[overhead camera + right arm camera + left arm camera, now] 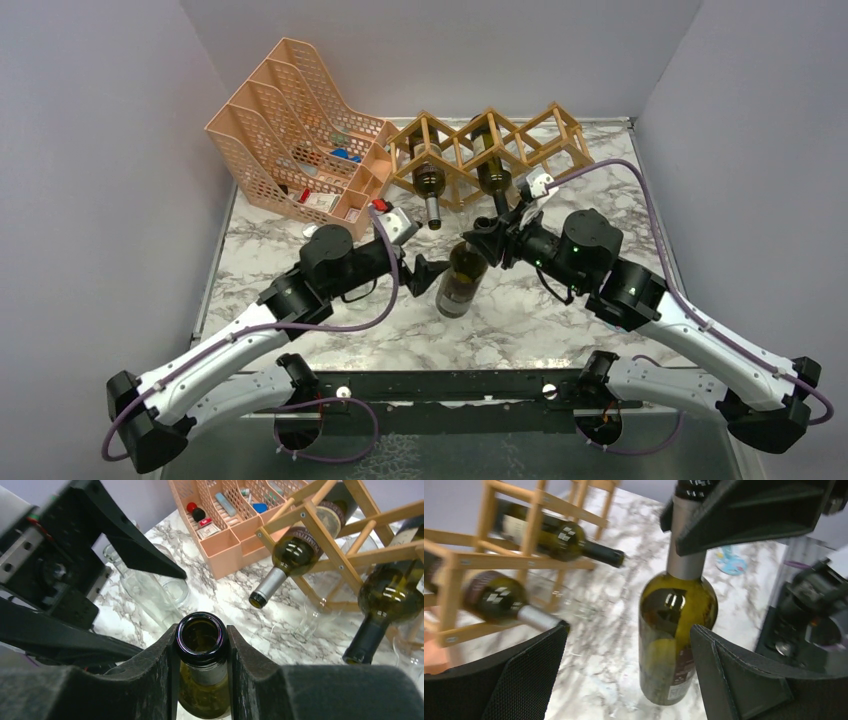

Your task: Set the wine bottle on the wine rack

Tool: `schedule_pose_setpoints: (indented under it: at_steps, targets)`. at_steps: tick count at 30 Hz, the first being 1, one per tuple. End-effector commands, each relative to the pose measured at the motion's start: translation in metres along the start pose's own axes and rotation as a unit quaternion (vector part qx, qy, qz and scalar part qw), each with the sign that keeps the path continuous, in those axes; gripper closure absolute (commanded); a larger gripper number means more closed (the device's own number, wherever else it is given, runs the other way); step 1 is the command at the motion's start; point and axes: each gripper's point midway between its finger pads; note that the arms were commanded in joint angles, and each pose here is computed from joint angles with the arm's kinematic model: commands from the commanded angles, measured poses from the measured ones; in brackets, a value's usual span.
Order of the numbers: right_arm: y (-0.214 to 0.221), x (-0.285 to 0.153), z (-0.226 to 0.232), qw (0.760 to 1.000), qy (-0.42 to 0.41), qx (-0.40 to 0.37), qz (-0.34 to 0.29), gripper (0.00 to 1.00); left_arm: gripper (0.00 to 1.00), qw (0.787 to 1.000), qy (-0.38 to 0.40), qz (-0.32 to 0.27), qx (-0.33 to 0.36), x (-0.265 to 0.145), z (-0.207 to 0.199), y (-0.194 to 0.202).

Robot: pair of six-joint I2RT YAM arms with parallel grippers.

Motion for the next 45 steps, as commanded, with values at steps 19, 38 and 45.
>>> schedule_pose_setpoints:
  at_steps: [19,38,45]
  targets:
    - [-0.088,-0.036,0.014,0.994,-0.039,-0.016,-0.098,0.99,0.01,0.968,0.246,0.038,-0.043,0.046,-0.074,0.055]
    - [-0.14,-0.077,0.047,0.969,-0.138,-0.03,-0.201,0.99,0.07,0.958,0.272,-0.05,0.069,0.036,-0.077,0.043]
    - [-0.145,-0.091,0.052,0.966,-0.154,-0.029,-0.205,0.99,0.5,0.954,0.258,-0.085,0.124,0.037,-0.072,0.028]
Point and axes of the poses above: each gripper's point midway between its finger pads, its own x axis out along the fingers, its own z axis along the line the jaws close on, y = z × x, and after that the axes turned 7 degrees about -x, right-handed
